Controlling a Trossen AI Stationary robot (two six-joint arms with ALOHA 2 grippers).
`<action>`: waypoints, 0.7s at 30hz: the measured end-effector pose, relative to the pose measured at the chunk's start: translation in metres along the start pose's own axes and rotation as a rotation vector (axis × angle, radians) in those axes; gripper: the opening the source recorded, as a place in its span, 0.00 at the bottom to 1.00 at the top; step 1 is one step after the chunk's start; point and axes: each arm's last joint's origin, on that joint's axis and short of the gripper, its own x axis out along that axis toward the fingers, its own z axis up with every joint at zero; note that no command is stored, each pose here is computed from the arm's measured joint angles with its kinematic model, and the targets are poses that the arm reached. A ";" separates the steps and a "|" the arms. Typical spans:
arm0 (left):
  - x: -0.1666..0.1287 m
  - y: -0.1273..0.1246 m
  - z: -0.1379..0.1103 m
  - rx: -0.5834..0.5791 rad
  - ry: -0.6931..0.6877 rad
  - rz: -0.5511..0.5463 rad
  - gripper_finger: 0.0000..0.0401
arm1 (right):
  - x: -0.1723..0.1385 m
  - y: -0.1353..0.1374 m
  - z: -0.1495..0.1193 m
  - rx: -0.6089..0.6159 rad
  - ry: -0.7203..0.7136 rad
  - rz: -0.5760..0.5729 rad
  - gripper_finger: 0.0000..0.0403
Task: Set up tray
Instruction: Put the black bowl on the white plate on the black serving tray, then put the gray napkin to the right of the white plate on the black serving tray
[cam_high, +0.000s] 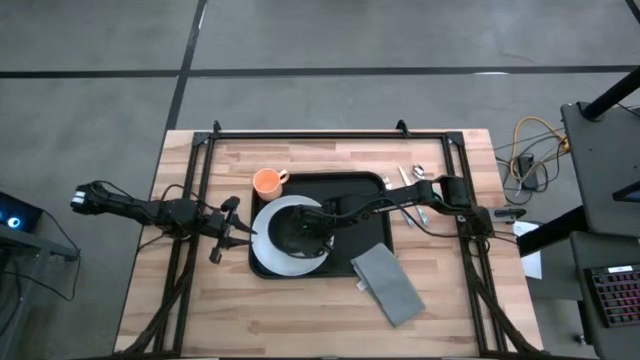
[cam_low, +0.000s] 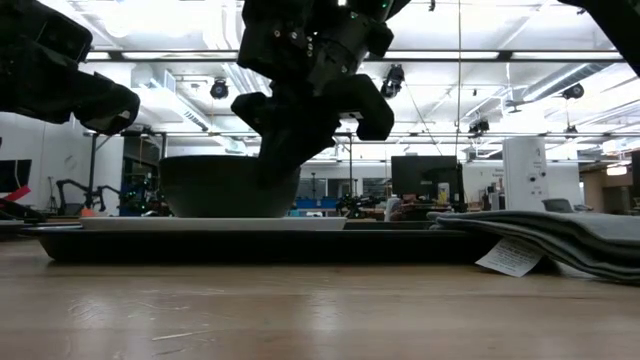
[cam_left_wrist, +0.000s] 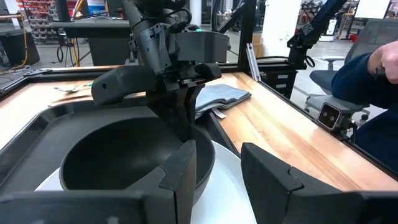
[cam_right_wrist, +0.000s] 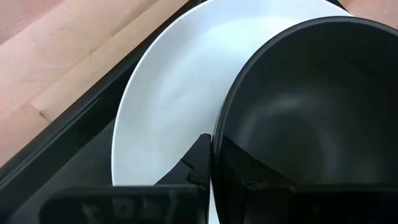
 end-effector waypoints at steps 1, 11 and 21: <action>0.000 0.000 0.000 0.000 0.000 0.000 0.27 | 0.000 0.000 0.000 0.000 -0.001 0.000 0.02; 0.000 0.000 0.000 0.000 0.000 0.000 0.27 | 0.000 -0.001 0.001 0.013 -0.013 -0.007 0.06; 0.000 0.000 0.000 0.000 0.001 0.000 0.27 | -0.001 -0.001 0.001 0.064 -0.016 -0.009 0.28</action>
